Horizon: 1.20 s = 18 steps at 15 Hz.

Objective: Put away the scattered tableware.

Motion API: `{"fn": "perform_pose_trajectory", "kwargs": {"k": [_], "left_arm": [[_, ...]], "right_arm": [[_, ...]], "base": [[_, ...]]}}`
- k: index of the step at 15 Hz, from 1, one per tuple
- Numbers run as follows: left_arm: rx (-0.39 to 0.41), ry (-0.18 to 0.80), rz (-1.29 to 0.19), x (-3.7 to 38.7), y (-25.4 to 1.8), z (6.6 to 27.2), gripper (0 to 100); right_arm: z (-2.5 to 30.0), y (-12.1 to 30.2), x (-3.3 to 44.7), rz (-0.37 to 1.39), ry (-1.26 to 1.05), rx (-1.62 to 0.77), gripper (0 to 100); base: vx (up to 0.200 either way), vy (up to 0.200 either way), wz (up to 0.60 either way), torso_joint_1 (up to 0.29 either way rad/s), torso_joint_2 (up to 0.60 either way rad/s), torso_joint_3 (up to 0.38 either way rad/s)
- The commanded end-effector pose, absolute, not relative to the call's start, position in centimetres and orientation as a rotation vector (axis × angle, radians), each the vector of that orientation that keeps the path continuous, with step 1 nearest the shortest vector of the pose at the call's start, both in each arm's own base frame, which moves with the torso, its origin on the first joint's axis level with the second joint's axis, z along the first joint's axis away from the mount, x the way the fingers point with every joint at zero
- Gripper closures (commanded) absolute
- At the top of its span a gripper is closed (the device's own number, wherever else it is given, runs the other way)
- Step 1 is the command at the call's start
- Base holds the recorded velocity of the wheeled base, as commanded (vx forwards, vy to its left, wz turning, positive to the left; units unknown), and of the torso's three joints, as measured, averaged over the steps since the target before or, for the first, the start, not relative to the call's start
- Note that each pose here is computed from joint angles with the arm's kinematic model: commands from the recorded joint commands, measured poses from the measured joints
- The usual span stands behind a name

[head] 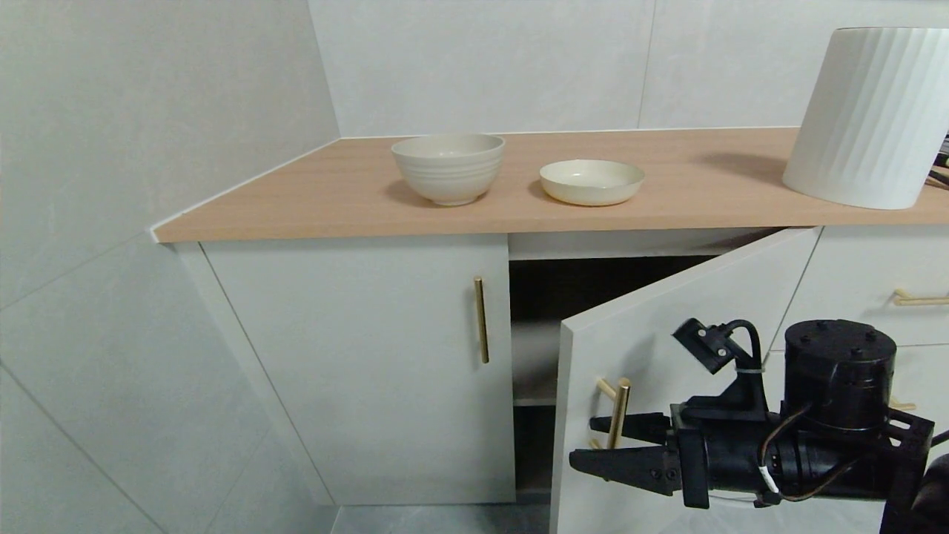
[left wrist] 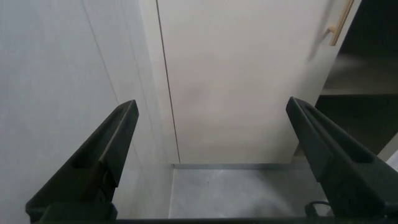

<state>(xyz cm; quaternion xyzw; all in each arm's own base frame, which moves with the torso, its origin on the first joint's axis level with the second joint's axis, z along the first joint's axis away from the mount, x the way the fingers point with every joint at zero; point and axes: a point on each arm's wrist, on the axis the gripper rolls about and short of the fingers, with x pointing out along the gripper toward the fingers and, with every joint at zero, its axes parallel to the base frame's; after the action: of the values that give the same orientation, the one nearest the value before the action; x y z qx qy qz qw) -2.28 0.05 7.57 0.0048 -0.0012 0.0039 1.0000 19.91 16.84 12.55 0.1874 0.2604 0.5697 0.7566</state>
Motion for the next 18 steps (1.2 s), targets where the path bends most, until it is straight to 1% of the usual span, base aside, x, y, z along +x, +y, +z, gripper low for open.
{"fn": "perform_pose_trajectory", "kwargs": {"k": [1, 2, 3, 4, 5, 7, 8, 9, 10, 11, 13, 14, 15, 16, 17, 18], "left_arm": [[0.017, -0.003, 0.009, -2.3, 0.1, 7.6, 0], [0.017, -0.003, 0.009, -2.3, 0.1, 7.6, 0], [-0.003, -0.089, 0.011, -2.9, 0.1, 9.7, 0], [-0.013, -0.123, 0.004, -3.4, 0.1, 10.9, 0], [-0.022, -0.117, -0.060, -4.3, 0.0, 14.4, 0], [-0.024, -0.073, -0.154, -4.6, -0.2, 18.0, 0], [-0.028, -0.027, -0.250, -3.4, -0.4, 21.4, 0], [-0.031, 0.009, -0.287, -2.1, -0.5, 23.0, 0], [-0.034, 0.037, -0.305, -1.1, -0.6, 23.8, 0], [-0.046, 0.137, -0.400, 2.3, -0.9, 25.2, 0], [-0.080, 0.240, -0.521, 6.1, -1.3, 25.6, 0], [-0.110, 0.318, -0.625, 9.3, -1.8, 25.1, 0], [-0.136, 0.385, -0.677, 11.6, -2.4, 24.4, 0], [-0.154, 0.423, -0.693, 12.6, -2.8, 23.8, 0], [-0.209, 0.536, -0.737, 16.2, -4.3, 21.7, 0], [-0.228, 0.567, -0.766, 18.5, -5.5, 19.9, 0]], "right_arm": [[12.6, 16.8, 19.8, 1.242, 0.566, 0.408, 0], [12.6, 16.8, 19.8, 1.242, 0.566, 0.408, 0], [12.5, 16.8, 19.9, 1.241, 0.568, 0.409, 0], [12.5, 16.8, 19.9, 1.241, 0.568, 0.409, 0], [12.5, 16.8, 19.8, 1.244, 0.571, 0.409, 0], [12.5, 16.9, 19.9, 1.244, 0.571, 0.409, 0], [12.5, 16.9, 19.9, 1.244, 0.570, 0.408, 0], [12.5, 16.9, 19.9, 1.244, 0.570, 0.408, 0], [12.4, 16.9, 19.9, 1.244, 0.571, 0.408, 0], [12.1, 16.9, 20.0, 1.240, 0.583, 0.408, 0], [12.0, 17.0, 20.0, 1.239, 0.587, 0.408, 0], [12.0, 17.0, 20.0, 1.239, 0.587, 0.408, 0], [12.0, 17.0, 20.0, 1.242, 0.588, 0.407, 0], [12.0, 17.1, 19.9, 1.246, 0.589, 0.406, 0], [12.1, 17.5, 19.6, 1.261, 0.592, 0.401, 0], [12.1, 17.6, 19.5, 1.267, 0.593, 0.400, 0]], "base": [[0.000, 0.000, 0.00, 0.000, 0.00, 0.000], [0.000, 0.000, 0.00, 0.000, 0.00, 0.000], [0.000, 0.000, 0.00, 0.000, 0.00, 0.000], [0.000, 0.000, 0.00, 0.000, 0.00, 0.000], [0.000, 0.000, 0.00, 0.000, 0.00, 0.000], [0.000, 0.000, 0.00, 0.000, 0.00, 0.000], [0.000, 0.000, 0.00, 0.000, 0.00, 0.000], [0.000, 0.000, 0.00, 0.000, 0.00, 0.000], [0.000, 0.000, 0.00, 0.000, 0.00, 0.000], [0.000, 0.000, 0.00, 0.000, 0.00, 0.000], [0.000, 0.000, 0.00, 0.000, 0.00, 0.000], [0.000, 0.000, 0.00, 0.000, 0.00, 0.000], [0.000, 0.000, 0.00, 0.000, 0.00, 0.000], [0.000, 0.000, 0.00, 0.000, 0.00, 0.000], [0.000, 0.000, 0.00, 0.000, 0.00, 0.000], [0.000, 0.000, 0.00, 0.000, 0.00, 0.000]]}}
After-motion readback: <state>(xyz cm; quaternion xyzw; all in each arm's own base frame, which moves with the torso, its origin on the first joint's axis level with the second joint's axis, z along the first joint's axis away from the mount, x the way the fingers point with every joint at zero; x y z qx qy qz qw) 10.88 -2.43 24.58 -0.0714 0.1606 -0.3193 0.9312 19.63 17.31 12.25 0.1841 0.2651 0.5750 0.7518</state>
